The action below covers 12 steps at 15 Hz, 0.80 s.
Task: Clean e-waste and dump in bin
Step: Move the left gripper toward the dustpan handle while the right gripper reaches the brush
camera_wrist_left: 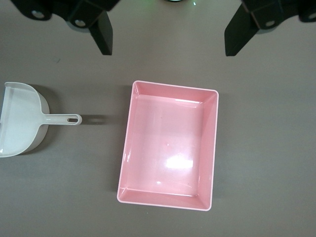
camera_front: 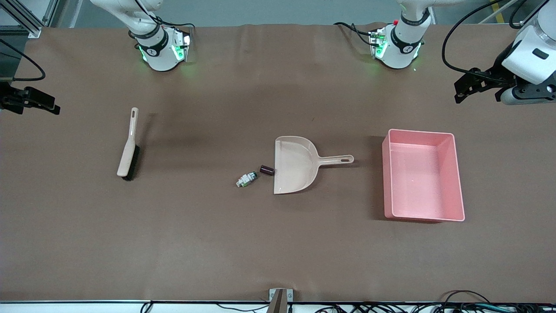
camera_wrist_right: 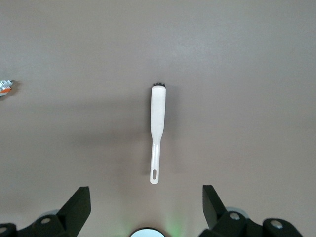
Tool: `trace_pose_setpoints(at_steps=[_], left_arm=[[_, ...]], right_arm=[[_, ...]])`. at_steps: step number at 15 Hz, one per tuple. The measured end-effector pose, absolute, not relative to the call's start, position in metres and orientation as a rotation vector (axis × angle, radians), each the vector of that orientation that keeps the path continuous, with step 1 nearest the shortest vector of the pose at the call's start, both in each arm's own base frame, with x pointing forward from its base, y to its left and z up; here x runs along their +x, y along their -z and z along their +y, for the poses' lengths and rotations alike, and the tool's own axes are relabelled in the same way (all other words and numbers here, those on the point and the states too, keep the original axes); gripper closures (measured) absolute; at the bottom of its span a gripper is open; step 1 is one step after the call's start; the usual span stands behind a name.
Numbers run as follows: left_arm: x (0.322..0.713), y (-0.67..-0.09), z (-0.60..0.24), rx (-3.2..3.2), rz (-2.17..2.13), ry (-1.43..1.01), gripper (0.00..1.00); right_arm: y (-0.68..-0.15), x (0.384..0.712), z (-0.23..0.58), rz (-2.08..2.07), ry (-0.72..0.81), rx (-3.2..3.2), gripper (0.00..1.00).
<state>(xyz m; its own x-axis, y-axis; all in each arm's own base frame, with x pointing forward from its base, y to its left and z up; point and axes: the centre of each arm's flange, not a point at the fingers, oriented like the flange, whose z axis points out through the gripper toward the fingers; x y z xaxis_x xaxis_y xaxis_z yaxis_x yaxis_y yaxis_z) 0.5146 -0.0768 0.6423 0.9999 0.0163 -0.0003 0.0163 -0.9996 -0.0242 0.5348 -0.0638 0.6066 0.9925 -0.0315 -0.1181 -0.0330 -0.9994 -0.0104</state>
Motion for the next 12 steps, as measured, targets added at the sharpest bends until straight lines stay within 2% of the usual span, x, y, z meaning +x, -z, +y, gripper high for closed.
trace_pose_setpoints(at_steps=[7,12], left_arm=[[0.522,-0.643,-0.076,-3.122,0.042,0.020,0.00],[0.559,-0.585,-0.143,-3.130,0.320,-0.002,0.00]], right_arm=[[-0.606,0.534,-0.064,0.051,-0.184,-3.123,0.00],[-0.590,0.524,-0.063,0.052,-0.252,-3.114,0.00]])
